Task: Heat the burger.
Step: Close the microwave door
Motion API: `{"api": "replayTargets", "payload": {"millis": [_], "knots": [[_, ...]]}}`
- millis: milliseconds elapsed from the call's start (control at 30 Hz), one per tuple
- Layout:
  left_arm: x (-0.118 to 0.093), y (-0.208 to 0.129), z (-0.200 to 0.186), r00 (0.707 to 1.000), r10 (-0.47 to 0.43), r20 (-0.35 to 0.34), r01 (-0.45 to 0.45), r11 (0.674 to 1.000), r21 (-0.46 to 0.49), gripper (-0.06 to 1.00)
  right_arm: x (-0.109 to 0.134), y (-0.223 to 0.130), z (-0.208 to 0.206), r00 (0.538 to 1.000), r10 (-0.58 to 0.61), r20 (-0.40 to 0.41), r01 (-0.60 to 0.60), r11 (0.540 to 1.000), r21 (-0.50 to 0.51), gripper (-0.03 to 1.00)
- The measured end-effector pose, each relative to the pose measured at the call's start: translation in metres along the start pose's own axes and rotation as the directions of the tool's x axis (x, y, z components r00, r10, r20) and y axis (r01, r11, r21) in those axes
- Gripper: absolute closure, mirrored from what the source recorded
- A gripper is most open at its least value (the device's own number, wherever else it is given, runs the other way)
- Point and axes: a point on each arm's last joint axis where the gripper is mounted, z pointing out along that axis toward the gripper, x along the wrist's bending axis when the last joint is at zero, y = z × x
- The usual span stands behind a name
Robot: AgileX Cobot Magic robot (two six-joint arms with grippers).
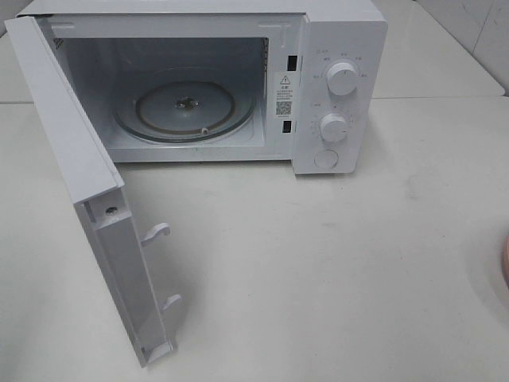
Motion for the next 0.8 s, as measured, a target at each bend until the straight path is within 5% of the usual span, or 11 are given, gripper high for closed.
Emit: {"api": "replayTargets", "payload": {"millis": [100,133,200,267,433,800], "knots": [[0.000,0.002,0.003,1.000,-0.001,0.000,0.001,1.000,0.004,0.37,0.000,0.000,0.000,1.000,0.000,0.000,0.000,1.000,0.000,0.20],[0.001,0.006,0.011,1.000,-0.002,0.000,0.002,1.000,0.015,0.53,0.000,0.000,0.000,1.000,0.000,0.000,0.000,1.000,0.000,0.20],[0.002,0.009,0.020,1.000,-0.004,0.000,0.004,1.000,0.025,0.60,0.000,0.000,0.000,1.000,0.000,0.000,0.000,1.000,0.000,0.20],[0.003,0.011,0.039,1.000,-0.008,-0.001,0.008,0.999,0.052,0.86,0.000,0.000,0.000,1.000,0.000,0.000,0.000,1.000,0.000,0.20],[0.003,0.007,0.063,1.000,-0.019,0.002,0.019,0.996,0.092,0.93,0.000,0.000,0.000,1.000,0.000,0.000,0.000,1.000,0.000,0.20],[0.006,-0.021,0.127,0.997,-0.063,-0.034,0.063,0.998,0.000,0.94,0.000,0.000,0.000,1.000,0.000,0.000,0.000,1.000,0.000,0.20]]}}
